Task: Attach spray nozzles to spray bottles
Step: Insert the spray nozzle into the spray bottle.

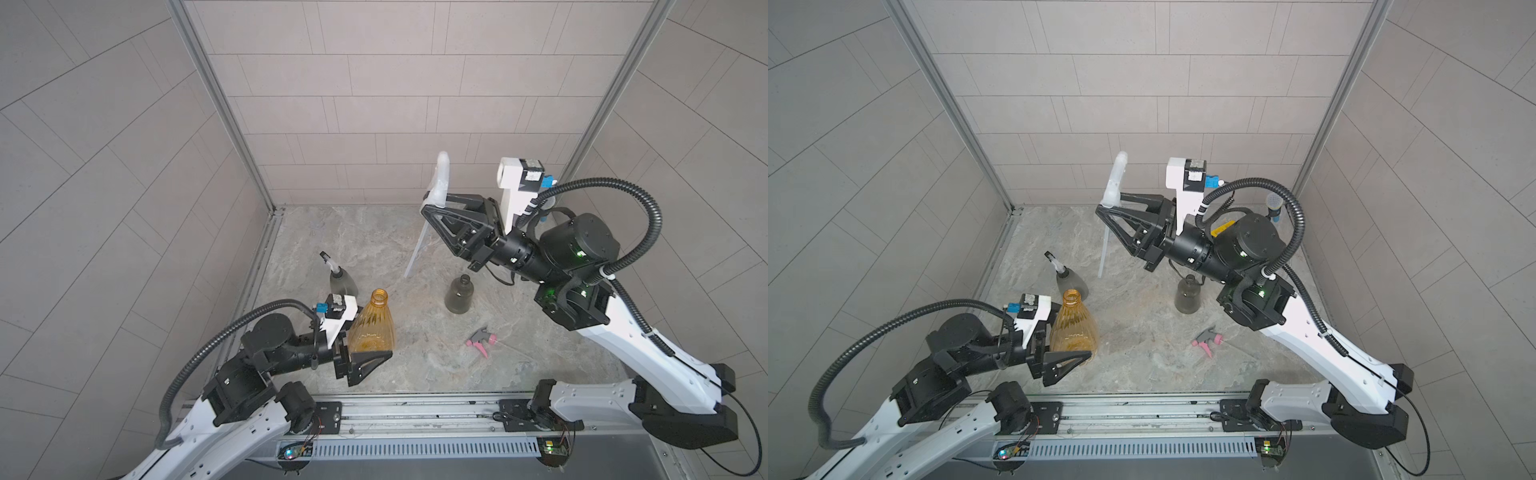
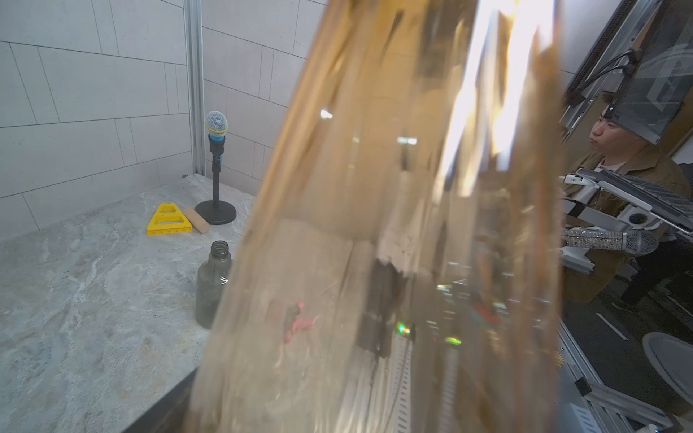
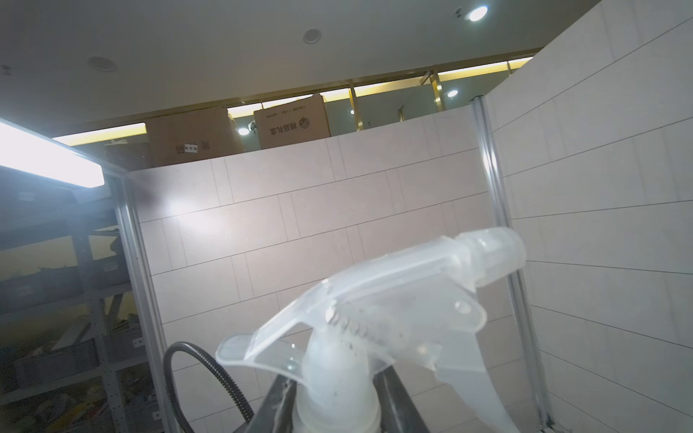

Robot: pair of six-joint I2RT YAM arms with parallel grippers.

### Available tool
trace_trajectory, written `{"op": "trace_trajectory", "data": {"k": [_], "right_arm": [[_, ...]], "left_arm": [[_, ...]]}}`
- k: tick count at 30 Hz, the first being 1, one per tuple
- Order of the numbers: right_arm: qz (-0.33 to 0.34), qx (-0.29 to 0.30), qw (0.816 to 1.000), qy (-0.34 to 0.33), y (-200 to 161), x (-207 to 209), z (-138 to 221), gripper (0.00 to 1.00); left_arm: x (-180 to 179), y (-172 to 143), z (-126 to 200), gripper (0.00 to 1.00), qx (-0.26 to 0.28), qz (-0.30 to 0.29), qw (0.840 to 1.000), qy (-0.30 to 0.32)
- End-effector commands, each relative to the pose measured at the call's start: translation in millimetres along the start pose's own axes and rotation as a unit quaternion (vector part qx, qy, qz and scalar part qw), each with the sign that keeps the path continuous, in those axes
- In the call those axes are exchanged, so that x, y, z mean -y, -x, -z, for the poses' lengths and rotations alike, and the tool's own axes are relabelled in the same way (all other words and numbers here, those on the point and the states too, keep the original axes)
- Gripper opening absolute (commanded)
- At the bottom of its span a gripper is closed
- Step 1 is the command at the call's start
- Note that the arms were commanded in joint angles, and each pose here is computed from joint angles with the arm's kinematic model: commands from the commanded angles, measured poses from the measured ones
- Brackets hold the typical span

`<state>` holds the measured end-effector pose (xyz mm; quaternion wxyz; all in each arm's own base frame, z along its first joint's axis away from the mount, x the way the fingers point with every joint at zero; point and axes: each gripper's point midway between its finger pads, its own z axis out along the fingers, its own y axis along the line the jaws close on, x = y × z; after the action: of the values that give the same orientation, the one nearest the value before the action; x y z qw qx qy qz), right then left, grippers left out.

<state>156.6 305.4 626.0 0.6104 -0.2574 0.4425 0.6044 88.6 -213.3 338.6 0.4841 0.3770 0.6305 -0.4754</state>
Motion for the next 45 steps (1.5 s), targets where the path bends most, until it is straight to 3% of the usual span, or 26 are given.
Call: {"op": "trace_trajectory", "data": {"k": [1, 11, 30, 39, 45], "right_arm": [[-0.008, 0.047, 0.995, 0.086, 36, -47, 2, 0.28], [-0.021, -0.005, 0.995, 0.100, -8, -51, -10, 0.27], [-0.033, -0.025, 0.995, 0.095, -29, -42, -21, 0.25], [-0.078, -0.099, 0.983, 0.137, -93, -42, -21, 0.27], [-0.092, -0.119, 0.974, 0.169, -116, -51, -17, 0.28]], "left_arm": [[3, 7, -1, 0.00, 0.013, -0.007, 1.000, -0.009], [9, 10, 1, 0.00, 0.017, -0.010, 1.000, -0.024], [17, 12, 3, 0.00, 0.026, -0.029, 0.998, -0.043], [13, 36, 4, 0.00, 0.049, -0.026, 0.998, -0.022], [12, 42, 4, 0.00, 0.059, -0.025, 0.998, -0.016]]}}
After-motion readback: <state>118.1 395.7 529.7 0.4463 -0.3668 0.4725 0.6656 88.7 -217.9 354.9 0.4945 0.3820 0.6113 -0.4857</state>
